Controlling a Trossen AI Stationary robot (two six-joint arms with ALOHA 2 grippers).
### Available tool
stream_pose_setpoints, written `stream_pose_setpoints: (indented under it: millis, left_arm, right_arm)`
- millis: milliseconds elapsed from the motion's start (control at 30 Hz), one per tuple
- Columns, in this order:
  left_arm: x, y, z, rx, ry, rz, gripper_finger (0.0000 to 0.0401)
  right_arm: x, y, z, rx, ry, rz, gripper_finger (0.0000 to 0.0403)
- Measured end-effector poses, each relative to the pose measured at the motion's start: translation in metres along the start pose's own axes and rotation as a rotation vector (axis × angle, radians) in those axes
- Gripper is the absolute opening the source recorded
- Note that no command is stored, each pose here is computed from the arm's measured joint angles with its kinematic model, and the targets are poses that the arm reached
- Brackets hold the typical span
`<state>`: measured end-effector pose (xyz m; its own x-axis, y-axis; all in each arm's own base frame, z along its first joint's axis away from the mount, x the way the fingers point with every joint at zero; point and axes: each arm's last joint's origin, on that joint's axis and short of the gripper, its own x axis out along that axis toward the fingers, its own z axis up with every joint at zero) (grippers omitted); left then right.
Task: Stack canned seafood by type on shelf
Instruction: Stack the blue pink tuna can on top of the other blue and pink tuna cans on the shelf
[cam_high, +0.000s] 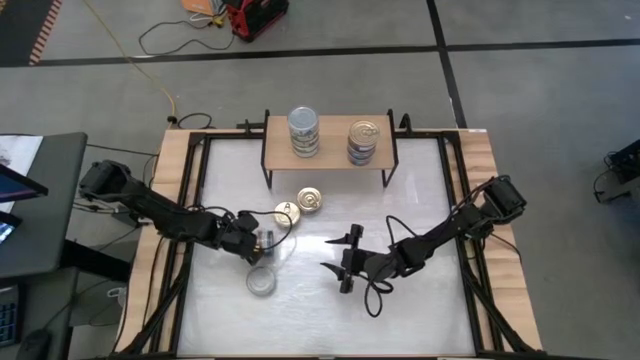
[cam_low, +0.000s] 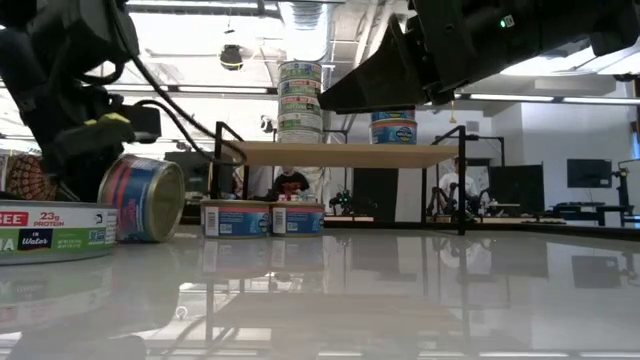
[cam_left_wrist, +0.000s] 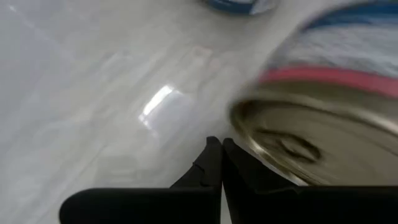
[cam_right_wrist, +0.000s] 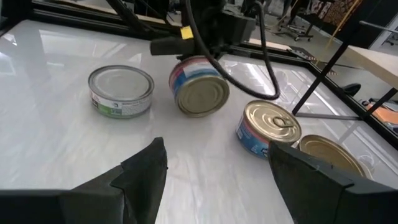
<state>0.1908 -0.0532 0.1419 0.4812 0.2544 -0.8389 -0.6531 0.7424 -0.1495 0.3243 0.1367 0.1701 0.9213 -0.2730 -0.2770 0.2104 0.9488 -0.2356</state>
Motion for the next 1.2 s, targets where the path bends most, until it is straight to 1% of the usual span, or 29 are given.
stream_pose_setpoints:
  millis: [100, 267, 367, 467, 533, 700, 800, 900, 1033, 1133, 1200]
  left_arm:
    - [-0.005, 0.001, 0.003, 0.005, -0.012, -0.01, 0.0001]
    - [-0.028, 0.0, 0.015, 0.034, -0.045, -0.03, 0.0003]
    - [-0.041, 0.0, 0.022, 0.086, -0.051, -0.026, 0.002]
    - [-0.055, -0.002, 0.031, 0.171, -0.047, -0.003, 0.005]
    - [-0.065, -0.006, 0.038, 0.265, -0.053, -0.001, 0.0074]
    - [-0.084, -0.022, 0.055, 0.57, -0.066, -0.01, 0.0144]
    - [-0.093, -0.032, 0.066, 0.749, -0.042, -0.003, 0.0183]
    - [-0.096, -0.042, 0.072, 0.957, 0.048, -0.011, 0.0217]
    - [-0.09, -0.055, 0.069, 1.268, 0.201, -0.075, 0.0248]
    - [-0.082, -0.066, 0.064, 1.447, 0.278, -0.092, 0.0259]
    - [-0.076, -0.075, 0.062, 1.533, 0.317, -0.078, 0.0261]
  right_arm:
    - [0.0, 0.0, 0.0, 0.002, 0.0, 0.0, 0.0305]
    - [0.0, 0.0, 0.0, 0.003, -0.001, 0.0, 0.0305]
    - [0.0, 0.0, 0.0, 0.003, 0.0, -0.001, 0.0305]
    - [0.0, -0.001, 0.0, 0.003, 0.0, -0.001, 0.0305]
    - [0.0, -0.001, 0.0, 0.002, 0.001, -0.001, 0.0305]
    - [0.0, -0.001, -0.004, -0.03, 0.036, -0.001, 0.0305]
    - [0.0, -0.001, -0.008, -0.057, 0.07, 0.0, 0.0305]
    - [-0.002, 0.001, -0.011, -0.028, 0.097, 0.002, 0.0305]
    - [-0.004, 0.003, -0.012, 0.062, 0.097, 0.006, 0.0305]
    - [-0.008, 0.01, -0.009, 0.109, 0.092, 0.022, 0.0305]
    - [-0.012, 0.017, -0.003, 0.139, 0.075, 0.044, 0.0305]
